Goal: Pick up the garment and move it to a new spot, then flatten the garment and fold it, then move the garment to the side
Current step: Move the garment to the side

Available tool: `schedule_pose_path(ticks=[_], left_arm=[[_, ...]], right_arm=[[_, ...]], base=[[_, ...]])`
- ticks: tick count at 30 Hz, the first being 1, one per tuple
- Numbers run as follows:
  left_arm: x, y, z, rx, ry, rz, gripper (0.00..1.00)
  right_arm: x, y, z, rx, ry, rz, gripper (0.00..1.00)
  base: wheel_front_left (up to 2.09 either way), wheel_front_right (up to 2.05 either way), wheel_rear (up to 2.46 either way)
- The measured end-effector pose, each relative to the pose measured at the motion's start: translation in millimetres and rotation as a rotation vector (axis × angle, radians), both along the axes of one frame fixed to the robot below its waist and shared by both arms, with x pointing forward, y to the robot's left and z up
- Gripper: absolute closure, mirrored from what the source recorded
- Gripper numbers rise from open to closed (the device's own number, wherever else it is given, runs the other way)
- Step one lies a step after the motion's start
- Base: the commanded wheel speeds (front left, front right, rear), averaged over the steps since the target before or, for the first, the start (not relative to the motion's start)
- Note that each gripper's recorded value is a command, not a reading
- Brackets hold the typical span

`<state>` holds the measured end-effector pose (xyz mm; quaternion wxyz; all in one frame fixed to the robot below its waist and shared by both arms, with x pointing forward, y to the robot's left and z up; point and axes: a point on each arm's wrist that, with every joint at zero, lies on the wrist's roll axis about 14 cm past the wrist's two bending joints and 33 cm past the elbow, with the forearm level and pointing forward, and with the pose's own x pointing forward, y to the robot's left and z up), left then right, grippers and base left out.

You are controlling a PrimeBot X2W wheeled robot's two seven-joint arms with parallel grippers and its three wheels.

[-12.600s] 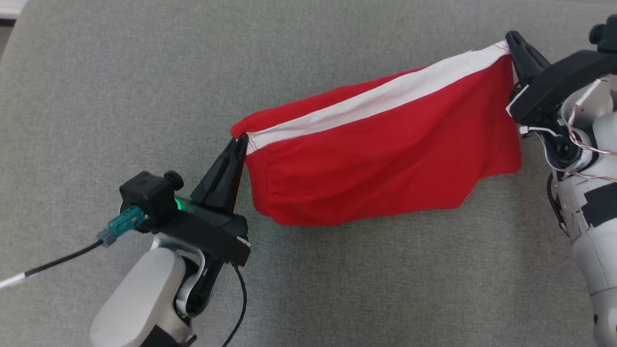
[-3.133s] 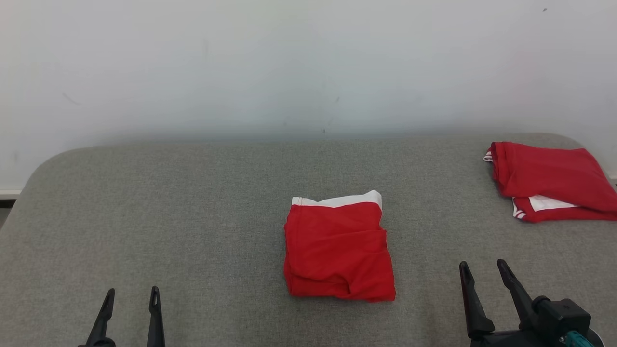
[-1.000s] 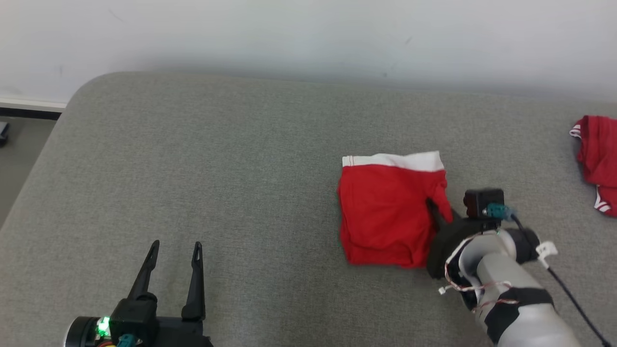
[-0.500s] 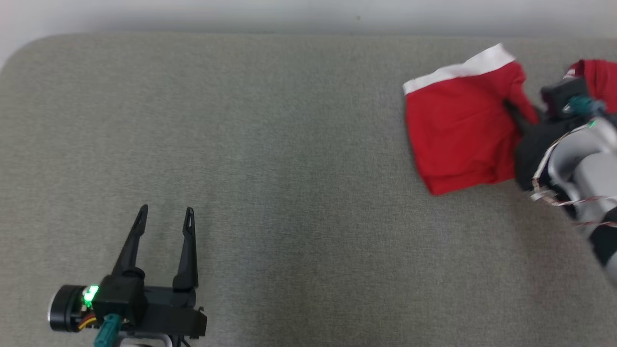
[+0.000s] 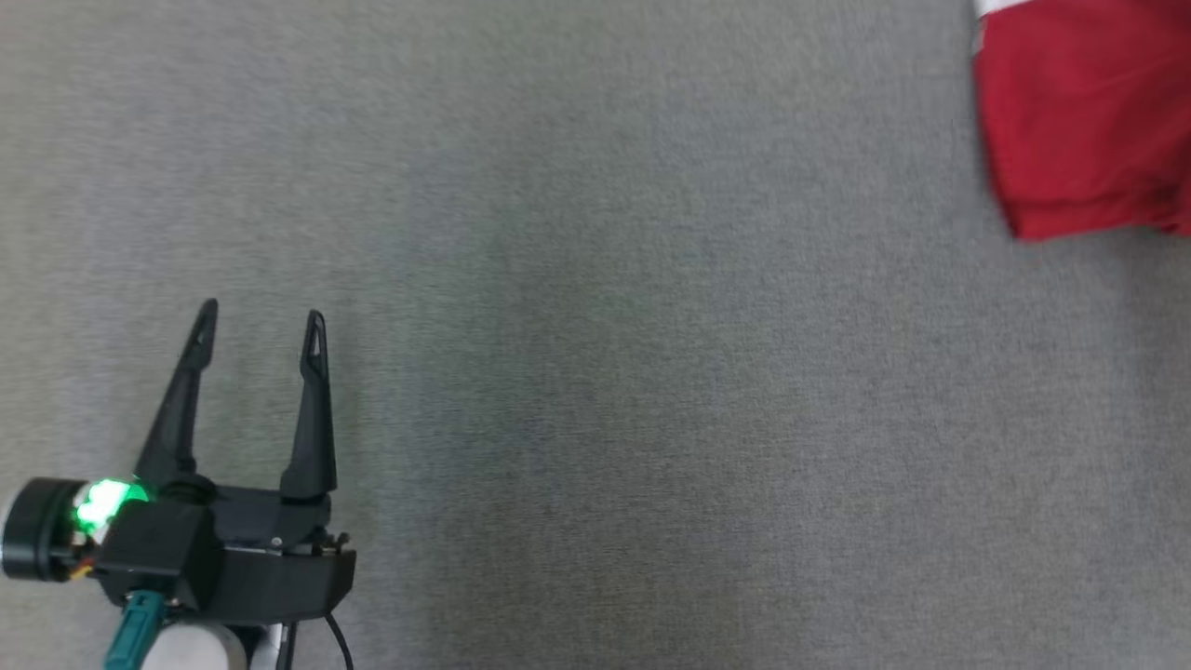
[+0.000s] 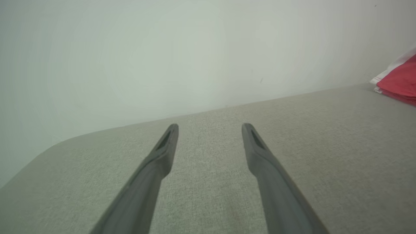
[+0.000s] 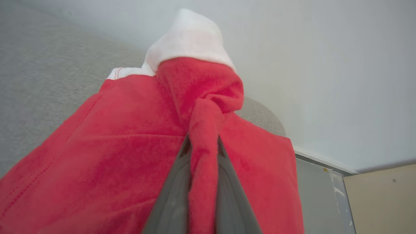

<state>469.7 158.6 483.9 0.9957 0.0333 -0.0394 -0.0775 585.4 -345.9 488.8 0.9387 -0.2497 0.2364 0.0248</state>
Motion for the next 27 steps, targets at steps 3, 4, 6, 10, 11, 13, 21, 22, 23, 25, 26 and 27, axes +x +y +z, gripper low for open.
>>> schedule_pose_path(ticks=[3, 4, 6, 10, 11, 13, 21, 22, 23, 25, 26, 27], left_arm=[[10, -9, 1, 0.007, -0.016, -0.034, 0.0], [13, -13, 0, 0.004, -0.019, -0.045, 0.0], [17, -18, -1, 0.005, -0.024, -0.062, 0.0], [26, -27, -2, 0.008, -0.033, -0.089, 0.0], [28, -29, -3, 0.014, -0.035, -0.095, 0.0], [31, -31, -4, 0.019, -0.039, -0.104, 0.0], [39, -37, -11, 0.025, -0.033, -0.125, 0.0], [40, -37, -13, 0.026, -0.031, -0.126, 0.0], [41, -37, -14, 0.028, -0.029, -0.127, 0.0], [42, -36, -17, 0.03, -0.026, -0.127, 0.0], [43, -36, -18, 0.031, -0.023, -0.125, 0.0], [43, -35, -19, 0.031, -0.022, -0.121, 0.0]], right_arm=[[-1, -27, -2, -0.044, 0.016, -0.052, 1.0], [-1, -34, -3, -0.061, 0.022, -0.064, 1.0], [0, -46, -2, -0.088, 0.023, -0.086, 1.0], [4, -74, 8, -0.172, 0.009, -0.121, 1.0], [5, -81, 10, -0.192, 0.009, -0.133, 1.0], [5, -93, 12, -0.22, 0.009, -0.155, 1.0], [6, -120, 14, -0.342, 0.031, -0.177, 1.0], [6, -122, 15, -0.357, 0.037, -0.178, 1.0], [5, -124, 14, -0.364, 0.043, -0.185, 1.0], [4, -128, 11, -0.368, 0.058, -0.205, 1.0], [5, -129, 10, -0.375, 0.061, -0.204, 1.0], [7, -128, 11, -0.377, 0.048, -0.195, 0.55]], base=[[0.0, 0.0, 0.0], [0.0, 0.0, 0.0], [0.0, 0.0, 0.0], [0.0, 0.0, 0.0], [0.0, 0.0, 0.0], [0.0, 0.0, 0.0], [0.0, 0.0, 0.0], [0.0, 0.0, 0.0], [0.0, 0.0, 0.0], [0.0, 0.0, 0.0], [0.0, 0.0, 0.0], [0.0, 0.0, 0.0]])
